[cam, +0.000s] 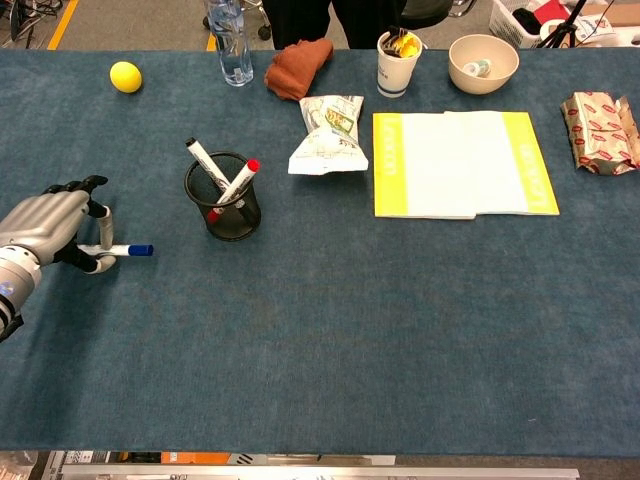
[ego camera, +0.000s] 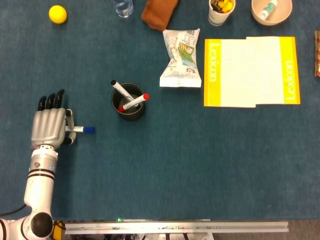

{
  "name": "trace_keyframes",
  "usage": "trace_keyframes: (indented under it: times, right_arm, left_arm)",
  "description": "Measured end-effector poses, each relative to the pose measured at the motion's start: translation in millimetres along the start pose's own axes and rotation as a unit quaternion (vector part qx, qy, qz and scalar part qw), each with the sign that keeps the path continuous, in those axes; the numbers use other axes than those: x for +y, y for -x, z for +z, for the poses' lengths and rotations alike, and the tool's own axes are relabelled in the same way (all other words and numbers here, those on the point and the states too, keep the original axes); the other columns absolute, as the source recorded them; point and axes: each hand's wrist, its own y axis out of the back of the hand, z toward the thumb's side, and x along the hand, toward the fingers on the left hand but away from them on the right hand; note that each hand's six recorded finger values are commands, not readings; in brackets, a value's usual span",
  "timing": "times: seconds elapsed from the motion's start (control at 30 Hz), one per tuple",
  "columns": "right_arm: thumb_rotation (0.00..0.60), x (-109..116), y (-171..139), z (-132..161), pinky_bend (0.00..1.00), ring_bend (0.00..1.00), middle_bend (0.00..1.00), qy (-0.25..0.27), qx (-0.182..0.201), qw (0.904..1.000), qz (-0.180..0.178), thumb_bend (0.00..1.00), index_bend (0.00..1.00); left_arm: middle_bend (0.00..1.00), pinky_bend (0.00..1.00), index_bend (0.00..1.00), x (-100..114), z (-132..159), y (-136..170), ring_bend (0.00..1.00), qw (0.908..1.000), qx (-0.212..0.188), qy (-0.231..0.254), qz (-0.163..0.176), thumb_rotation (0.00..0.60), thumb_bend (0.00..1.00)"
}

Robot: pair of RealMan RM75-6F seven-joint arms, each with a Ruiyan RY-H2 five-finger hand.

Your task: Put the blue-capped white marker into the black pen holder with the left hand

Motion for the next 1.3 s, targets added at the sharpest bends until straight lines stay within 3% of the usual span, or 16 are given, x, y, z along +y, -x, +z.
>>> trace_keyframes:
  times: [0.23, 0.7, 0.93, 1.13, 1.3]
  right_arm:
    - [0.600, 1, -1, 1, 0.43, 0.30, 0.38, 0.000, 0.002, 1.0000, -0.001, 0.13, 0.36]
    - [0.600, -1, -1, 2, 0.43, 0.30, 0.38, -0.001, 0.002, 1.0000, 0.003, 0.13, 0.36]
    - [0.600, -2, -1, 2, 0.43, 0.30, 0.38, -0.001, 0.002, 1.0000, 0.004, 0.13, 0.36]
    - [0.600, -2, -1, 2, 0.43, 0.30, 0.38, -0.002, 0.002, 1.0000, 0.005, 0.13, 0.36]
    - [0.600, -4, -1, 2, 0.43, 0.30, 0.38, -0.002, 0.002, 1.0000, 0.009, 0.13, 0.36]
  left_arm:
    - [0.00, 0.00, 0.64, 15, 6, 10, 0.00, 0.9997, -0.011, 0.006, 0.021, 0.600, 0.29]
    - [0.00, 0.00, 0.64, 68, 28, 33, 0.00, 0.9937, -0.053, 0.052, 0.084, 0.600, 0.28]
    - [0.00, 0.00, 0.64, 84, 42, 40, 0.00, 0.9896, -0.076, 0.079, 0.093, 0.600, 0.29]
    - [0.01, 0.01, 0.65, 92, 57, 43, 0.00, 0.9828, -0.102, 0.120, 0.095, 0.600, 0.29]
    - [0.02, 0.01, 0.66, 100, 72, 44, 0.00, 0.9718, -0.127, 0.176, 0.092, 0.600, 0.29]
